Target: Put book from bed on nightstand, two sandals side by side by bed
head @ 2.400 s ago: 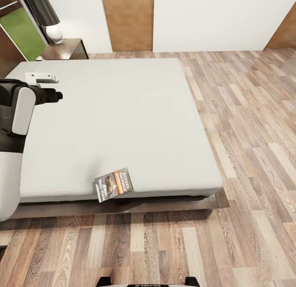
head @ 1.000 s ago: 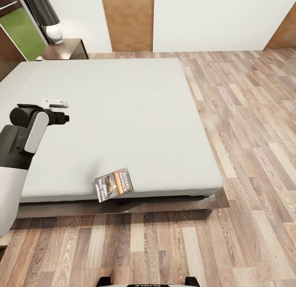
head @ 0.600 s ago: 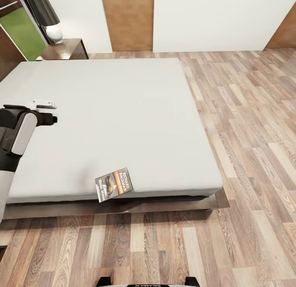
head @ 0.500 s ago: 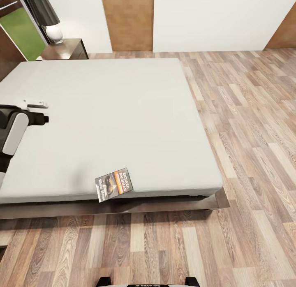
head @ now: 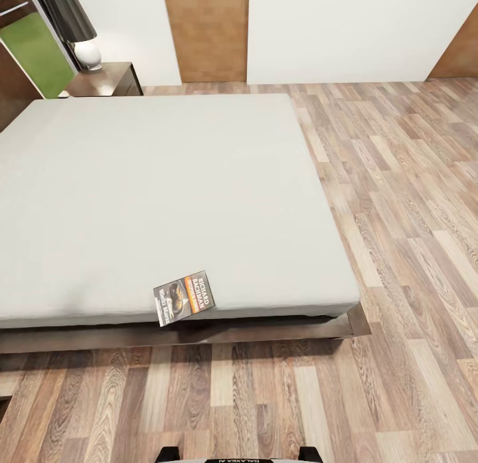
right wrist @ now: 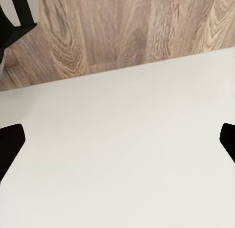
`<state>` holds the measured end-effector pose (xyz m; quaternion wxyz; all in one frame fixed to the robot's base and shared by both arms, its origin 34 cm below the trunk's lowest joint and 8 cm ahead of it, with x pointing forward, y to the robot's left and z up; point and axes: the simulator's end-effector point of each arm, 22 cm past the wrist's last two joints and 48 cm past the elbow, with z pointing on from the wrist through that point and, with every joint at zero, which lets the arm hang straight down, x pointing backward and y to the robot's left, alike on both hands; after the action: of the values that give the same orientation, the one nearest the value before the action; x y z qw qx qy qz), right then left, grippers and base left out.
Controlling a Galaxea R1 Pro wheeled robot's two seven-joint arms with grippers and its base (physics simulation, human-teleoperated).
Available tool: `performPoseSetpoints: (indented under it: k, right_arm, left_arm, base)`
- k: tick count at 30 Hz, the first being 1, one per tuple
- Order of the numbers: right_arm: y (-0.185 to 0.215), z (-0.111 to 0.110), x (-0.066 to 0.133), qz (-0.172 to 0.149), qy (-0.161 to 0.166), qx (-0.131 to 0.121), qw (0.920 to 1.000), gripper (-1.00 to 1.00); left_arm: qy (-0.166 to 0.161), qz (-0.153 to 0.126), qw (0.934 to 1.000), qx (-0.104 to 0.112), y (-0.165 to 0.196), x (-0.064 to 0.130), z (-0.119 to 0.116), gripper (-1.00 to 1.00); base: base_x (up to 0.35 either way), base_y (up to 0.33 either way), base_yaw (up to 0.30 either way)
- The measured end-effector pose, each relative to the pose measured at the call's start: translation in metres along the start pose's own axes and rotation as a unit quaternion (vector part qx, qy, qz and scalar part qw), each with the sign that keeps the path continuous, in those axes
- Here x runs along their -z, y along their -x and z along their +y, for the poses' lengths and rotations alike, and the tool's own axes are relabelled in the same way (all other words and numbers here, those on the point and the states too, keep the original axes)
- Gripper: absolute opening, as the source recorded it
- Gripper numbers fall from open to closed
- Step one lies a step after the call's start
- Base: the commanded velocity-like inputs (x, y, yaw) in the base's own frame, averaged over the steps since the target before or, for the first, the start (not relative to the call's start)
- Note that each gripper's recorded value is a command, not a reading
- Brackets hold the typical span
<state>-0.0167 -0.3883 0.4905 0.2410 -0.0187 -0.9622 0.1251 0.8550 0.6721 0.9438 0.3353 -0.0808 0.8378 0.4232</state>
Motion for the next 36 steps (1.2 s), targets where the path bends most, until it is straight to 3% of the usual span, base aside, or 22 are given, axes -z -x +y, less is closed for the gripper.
performPoseSetpoints:
  k: [4, 8, 11, 16, 27, 36]
  right_arm:
    - [0.002, 0.0, 0.0, -0.001, 0.0, 0.0, 1.0, 1.0]
    - [0.003, 0.0, 0.0, -0.002, 0.001, 0.0, 1.0, 1.0]
    - [0.004, 0.001, 0.0, -0.002, 0.001, 0.0, 1.0, 1.0]
    - [0.004, 0.001, 0.0, -0.004, 0.001, -0.001, 1.0, 1.0]
    - [0.02, 0.001, 0.001, -0.036, 0.001, -0.003, 0.9993, 1.0]
    - [0.028, 0.002, 0.002, -0.051, 0.002, -0.005, 0.9987, 1.0]
  left_arm:
    - [0.042, 0.006, 0.9989, -0.02, -0.011, -0.006, 0.048, 1.0]
    - [0.062, 0.018, 0.9966, -0.051, -0.033, -0.01, 0.067, 1.0]
    - [0.066, 0.023, 0.9949, -0.072, -0.045, -0.01, 0.069, 1.0]
    - [0.069, 0.027, 0.9932, -0.09, -0.056, -0.01, 0.069, 1.0]
    - [0.07, 0.035, 0.9908, -0.11, -0.072, -0.009, 0.07, 1.0]
    - [0.052, 0.08, 0.9812, -0.168, -0.14, -0.012, 0.048, 1.0]
  base:
    - [0.0, 0.0, 0.0]
    - [0.0, 0.0, 0.0]
    - [0.0, 0.0, 0.0]
    - [0.0, 0.0, 0.0]
    - [0.0, 0.0, 0.0]
    - [0.0, 0.0, 0.0]
